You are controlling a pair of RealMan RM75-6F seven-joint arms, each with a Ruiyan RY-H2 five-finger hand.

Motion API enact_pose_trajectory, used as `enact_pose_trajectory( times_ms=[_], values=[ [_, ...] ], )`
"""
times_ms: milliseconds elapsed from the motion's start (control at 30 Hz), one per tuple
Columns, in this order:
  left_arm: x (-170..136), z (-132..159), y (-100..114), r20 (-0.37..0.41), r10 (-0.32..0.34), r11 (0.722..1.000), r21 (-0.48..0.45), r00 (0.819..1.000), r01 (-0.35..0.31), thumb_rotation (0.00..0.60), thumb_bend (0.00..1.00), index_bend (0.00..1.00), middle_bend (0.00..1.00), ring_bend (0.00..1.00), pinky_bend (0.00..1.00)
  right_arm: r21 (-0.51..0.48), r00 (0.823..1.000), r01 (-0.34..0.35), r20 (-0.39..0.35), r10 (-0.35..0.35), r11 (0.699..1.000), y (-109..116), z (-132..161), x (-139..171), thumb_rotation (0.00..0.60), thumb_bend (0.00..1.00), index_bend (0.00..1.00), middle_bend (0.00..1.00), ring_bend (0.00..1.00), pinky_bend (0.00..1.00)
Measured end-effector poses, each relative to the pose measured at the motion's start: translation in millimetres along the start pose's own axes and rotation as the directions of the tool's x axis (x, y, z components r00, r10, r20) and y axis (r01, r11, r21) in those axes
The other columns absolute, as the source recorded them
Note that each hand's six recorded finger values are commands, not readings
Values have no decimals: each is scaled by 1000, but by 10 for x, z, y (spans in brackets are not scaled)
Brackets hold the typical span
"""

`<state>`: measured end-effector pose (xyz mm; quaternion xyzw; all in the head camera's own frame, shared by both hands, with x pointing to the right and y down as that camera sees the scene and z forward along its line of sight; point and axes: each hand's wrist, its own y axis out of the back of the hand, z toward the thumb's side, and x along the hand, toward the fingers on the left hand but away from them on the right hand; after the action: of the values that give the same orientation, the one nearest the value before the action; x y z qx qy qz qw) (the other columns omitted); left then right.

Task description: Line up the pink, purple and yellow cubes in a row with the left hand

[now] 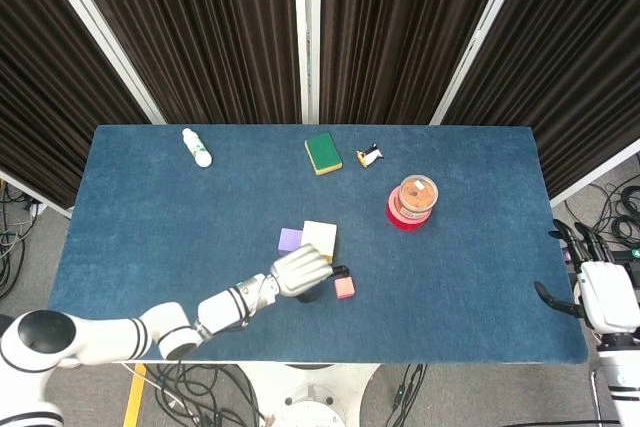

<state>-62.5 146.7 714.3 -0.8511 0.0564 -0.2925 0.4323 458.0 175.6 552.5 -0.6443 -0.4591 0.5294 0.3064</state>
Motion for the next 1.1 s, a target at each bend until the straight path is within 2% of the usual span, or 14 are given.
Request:
enact_pose_trajectory(
  times_ms=[300, 700, 1100],
  values=[
    [200, 133, -116, 27, -7, 993, 117, 1000, 4, 600, 283, 355, 930, 949, 1000, -2, 1000, -3, 9, 3, 1000, -8, -29, -8, 600, 173, 19, 200, 0, 75],
    [375, 204, -172, 32, 4, 980, 199, 999, -11, 600, 281, 364, 930, 949, 1000, 0, 1000, -1, 19, 1, 1000, 4, -63, -12, 600, 171, 18, 200, 0, 75],
    [403, 183, -254, 21, -2, 976, 220, 1000, -2, 600, 280, 516, 929, 948, 1000, -2, 1000, -3, 19, 3, 1000, 0, -62, -16, 600, 172, 18, 200, 0, 75]
  ],
)
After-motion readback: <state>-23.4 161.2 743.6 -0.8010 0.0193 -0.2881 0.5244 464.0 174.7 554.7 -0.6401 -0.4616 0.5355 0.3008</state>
